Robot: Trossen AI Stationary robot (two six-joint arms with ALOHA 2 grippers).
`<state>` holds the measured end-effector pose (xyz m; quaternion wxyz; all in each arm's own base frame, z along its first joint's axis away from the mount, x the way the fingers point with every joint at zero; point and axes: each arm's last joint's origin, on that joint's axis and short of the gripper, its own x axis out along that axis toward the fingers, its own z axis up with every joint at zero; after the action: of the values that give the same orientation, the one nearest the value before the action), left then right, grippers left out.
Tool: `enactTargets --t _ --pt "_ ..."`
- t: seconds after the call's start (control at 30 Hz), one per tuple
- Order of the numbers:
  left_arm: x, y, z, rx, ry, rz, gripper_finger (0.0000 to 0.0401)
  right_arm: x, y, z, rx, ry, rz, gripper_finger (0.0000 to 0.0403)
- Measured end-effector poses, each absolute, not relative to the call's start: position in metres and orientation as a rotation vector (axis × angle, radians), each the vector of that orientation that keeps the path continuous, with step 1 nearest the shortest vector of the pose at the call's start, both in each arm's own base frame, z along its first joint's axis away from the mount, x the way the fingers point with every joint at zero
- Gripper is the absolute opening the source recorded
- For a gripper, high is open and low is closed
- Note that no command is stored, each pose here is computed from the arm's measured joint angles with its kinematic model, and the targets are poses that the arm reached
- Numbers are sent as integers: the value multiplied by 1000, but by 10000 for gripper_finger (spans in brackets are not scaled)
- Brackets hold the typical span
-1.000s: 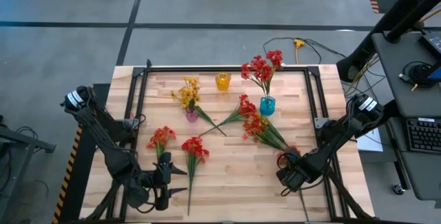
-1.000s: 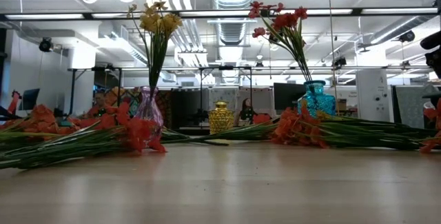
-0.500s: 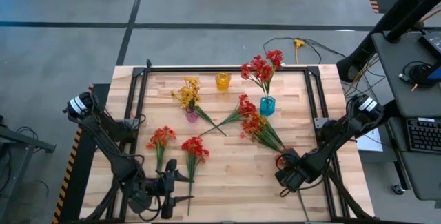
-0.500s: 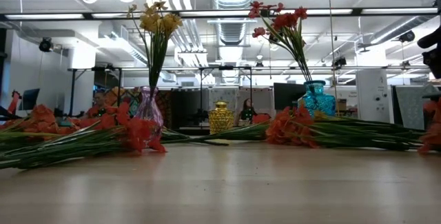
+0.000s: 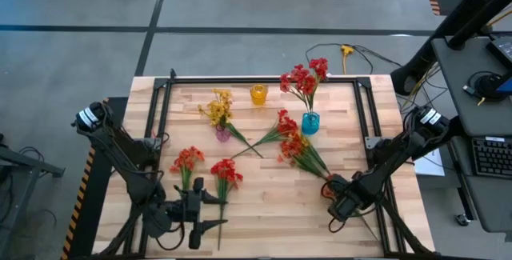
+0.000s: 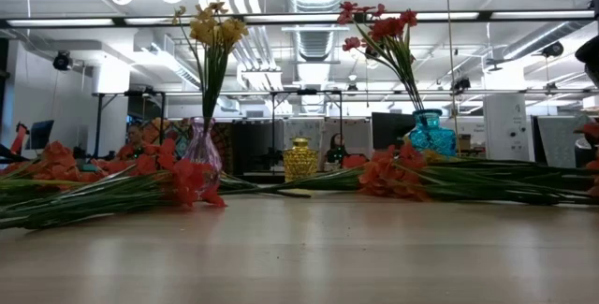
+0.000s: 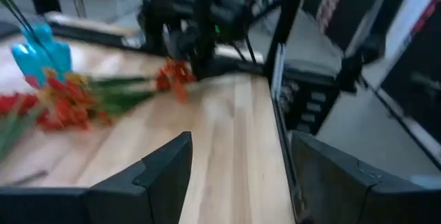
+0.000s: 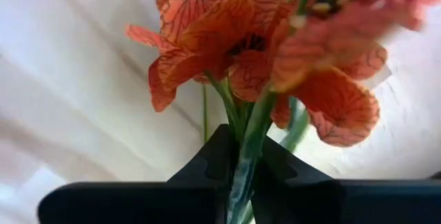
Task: Sort flowers into vase by color
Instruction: Put the bottom right orange flower into the yellow vase
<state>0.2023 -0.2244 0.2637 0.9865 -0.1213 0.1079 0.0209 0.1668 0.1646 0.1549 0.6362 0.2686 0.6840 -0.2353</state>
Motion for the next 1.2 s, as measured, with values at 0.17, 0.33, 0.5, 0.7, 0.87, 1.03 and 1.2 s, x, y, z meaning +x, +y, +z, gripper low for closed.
enactTargets --t 0.17,0.33,0.5,0.7,0.87,1.03,1.2 --pt "201 -218 275 -180 136 145 229 163 163 168 587 1530 -441 22" --pt "208 -211 278 -191 107 199 229 158 155 186 537 1397 -393 22" --pt "221 -206 276 -215 95 217 229 154 148 204 487 1239 -341 22" --pt "231 -198 273 -220 96 254 229 149 143 219 417 1085 -293 22" --pt "238 -196 268 -211 98 274 229 150 142 228 352 935 -268 22" --pt "248 -189 262 -203 102 313 229 160 148 237 278 755 -203 22" --pt "257 -187 260 -168 120 242 229 172 157 246 214 595 -145 22"
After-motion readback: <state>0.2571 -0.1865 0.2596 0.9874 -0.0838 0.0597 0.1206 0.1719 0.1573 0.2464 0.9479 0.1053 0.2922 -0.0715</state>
